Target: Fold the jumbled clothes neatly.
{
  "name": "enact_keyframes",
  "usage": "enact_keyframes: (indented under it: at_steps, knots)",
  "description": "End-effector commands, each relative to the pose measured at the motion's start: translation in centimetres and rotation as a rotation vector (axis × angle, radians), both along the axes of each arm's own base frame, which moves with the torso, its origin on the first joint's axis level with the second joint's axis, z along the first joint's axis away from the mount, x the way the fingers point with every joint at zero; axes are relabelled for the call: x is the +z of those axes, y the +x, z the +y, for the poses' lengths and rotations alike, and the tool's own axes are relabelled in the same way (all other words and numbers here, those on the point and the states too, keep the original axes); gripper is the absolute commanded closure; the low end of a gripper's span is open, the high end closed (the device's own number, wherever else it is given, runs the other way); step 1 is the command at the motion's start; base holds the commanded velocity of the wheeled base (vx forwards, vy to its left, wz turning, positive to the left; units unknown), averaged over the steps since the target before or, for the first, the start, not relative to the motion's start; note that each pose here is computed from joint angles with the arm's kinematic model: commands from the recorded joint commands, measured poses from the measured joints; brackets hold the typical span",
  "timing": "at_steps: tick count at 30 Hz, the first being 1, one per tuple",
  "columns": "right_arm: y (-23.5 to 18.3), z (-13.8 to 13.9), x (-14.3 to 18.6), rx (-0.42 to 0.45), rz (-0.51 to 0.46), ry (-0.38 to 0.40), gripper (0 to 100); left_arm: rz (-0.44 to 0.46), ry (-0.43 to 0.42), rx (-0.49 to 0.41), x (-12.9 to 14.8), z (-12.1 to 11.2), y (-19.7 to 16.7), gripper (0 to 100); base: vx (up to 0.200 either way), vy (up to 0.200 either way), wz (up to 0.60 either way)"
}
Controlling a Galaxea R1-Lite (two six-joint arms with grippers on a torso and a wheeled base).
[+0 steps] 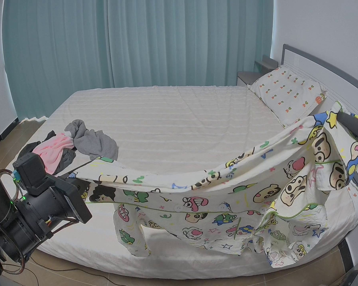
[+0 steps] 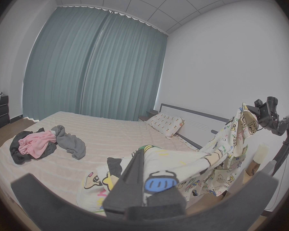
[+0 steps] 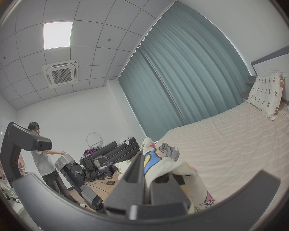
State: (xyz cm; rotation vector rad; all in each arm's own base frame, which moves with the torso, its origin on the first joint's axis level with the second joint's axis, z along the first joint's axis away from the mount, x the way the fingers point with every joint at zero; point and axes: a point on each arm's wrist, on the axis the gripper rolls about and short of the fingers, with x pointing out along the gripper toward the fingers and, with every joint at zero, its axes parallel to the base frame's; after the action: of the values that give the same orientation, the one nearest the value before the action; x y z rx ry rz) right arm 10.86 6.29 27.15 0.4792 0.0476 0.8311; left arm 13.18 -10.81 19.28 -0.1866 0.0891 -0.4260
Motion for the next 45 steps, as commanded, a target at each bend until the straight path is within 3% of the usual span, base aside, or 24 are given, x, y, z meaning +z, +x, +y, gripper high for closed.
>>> enact_keyframes:
  at_steps: [1,12,26,45]
  knots:
    - [0.2,0.1,-0.2,-0.001,0.008,-0.004,100,0.0,-0.003,0.002,0.0,0.1,-0.1,100,0.0,0.0,0.0]
    - [2.9,1.1,-1.2,-0.023,0.084,-0.041,100,0.11,0.095,0.019,-2.9,-1.0,1.5,100,0.0,0.0,0.0]
    - [9.7,1.8,-3.7,-0.125,0.169,-0.075,100,0.2,0.065,0.102,-5.3,-2.7,6.2,100,0.0,0.0,0.0]
    - [16.3,1.7,-5.9,-0.207,0.238,-0.104,100,0.258,0.092,0.194,-9.1,-4.7,13.4,100,0.2,0.0,0.0]
